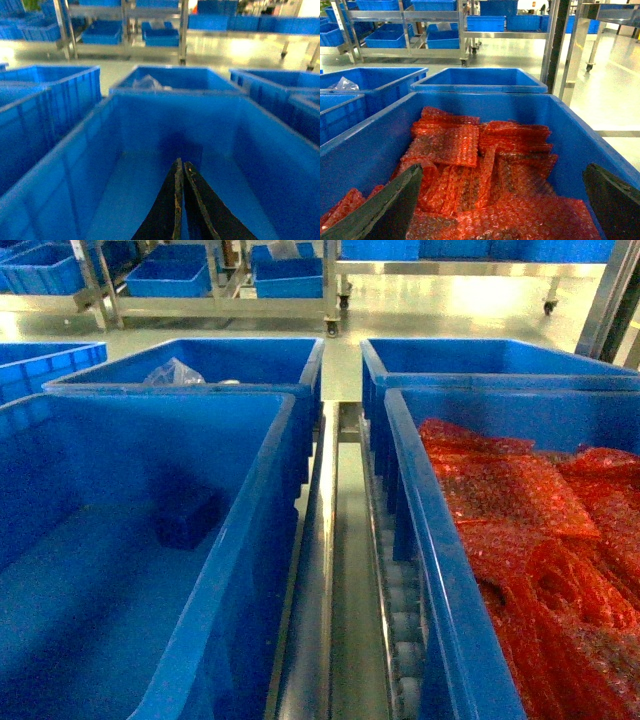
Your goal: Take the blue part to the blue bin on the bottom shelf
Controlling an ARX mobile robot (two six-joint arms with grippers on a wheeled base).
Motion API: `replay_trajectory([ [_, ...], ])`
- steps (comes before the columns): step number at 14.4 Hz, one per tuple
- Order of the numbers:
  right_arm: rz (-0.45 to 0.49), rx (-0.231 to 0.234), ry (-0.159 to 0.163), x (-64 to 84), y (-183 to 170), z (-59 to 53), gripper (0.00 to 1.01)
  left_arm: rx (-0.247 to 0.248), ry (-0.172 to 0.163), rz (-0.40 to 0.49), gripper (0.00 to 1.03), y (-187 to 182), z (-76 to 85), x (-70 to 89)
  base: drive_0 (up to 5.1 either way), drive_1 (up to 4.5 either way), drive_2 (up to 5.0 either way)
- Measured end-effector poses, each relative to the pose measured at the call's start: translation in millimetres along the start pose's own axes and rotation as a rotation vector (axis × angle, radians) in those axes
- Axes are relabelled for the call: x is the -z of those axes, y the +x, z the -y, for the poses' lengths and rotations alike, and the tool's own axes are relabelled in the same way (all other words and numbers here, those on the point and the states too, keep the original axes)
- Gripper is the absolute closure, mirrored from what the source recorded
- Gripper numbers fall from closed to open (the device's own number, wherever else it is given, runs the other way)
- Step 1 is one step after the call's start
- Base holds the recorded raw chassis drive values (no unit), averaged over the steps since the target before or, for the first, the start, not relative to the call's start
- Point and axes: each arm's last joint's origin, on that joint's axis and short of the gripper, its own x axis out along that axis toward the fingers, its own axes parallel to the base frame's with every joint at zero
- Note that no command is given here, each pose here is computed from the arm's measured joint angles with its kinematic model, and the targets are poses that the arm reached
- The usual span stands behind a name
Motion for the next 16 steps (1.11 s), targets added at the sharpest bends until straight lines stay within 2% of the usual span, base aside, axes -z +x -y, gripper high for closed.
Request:
replay_trajectory([
  [1, -0.001, 0.001, 0.0, 0.1, 0.0, 0.0, 0.03, 0.002, 0.001, -0.035, 1.01, -5.7, 0.0, 5.2, 0.0, 0.0, 0.0],
  [2, 0.0, 0.0, 0.0, 0.0, 0.0, 0.0, 0.03, 0.001, 0.002, 0.021, 1.01, -7.9, 0.0, 0.4, 0.0, 0.0, 0.0],
  [7, 0.0, 0.001, 0.0, 0.0, 0.0, 0.0, 0.03, 0.0, 0.002, 0.005, 1.01, -7.7, -0.1, 1.9, 0.0, 0.0, 0.0],
  [8, 0.001, 0.0, 0.0, -0.1, 0.0, 0.0, 0.03, 0.0, 0.002, 0.006, 0.98, -7.7, -0.1, 1.8, 0.0, 0.0, 0.0],
  [11, 0.0, 0.001, 0.0, 0.0, 0.0, 0.0, 0.03, 0.0, 0.002, 0.006, 0.6, -7.7, -0.1, 1.8, 0.0, 0.0, 0.0],
  [13, 0.0, 0.0, 0.0, 0.0, 0.0, 0.0, 0.03, 0.0, 0.002, 0.006, 0.42, -7.7, -0.1, 1.8, 0.0, 0.0, 0.0],
  [16, 0.0, 0.001, 0.0, 0.0, 0.0, 0.0, 0.03, 0.0, 0.003, 0.006, 0.03, -7.7, -0.1, 1.8, 0.0, 0.0, 0.0],
])
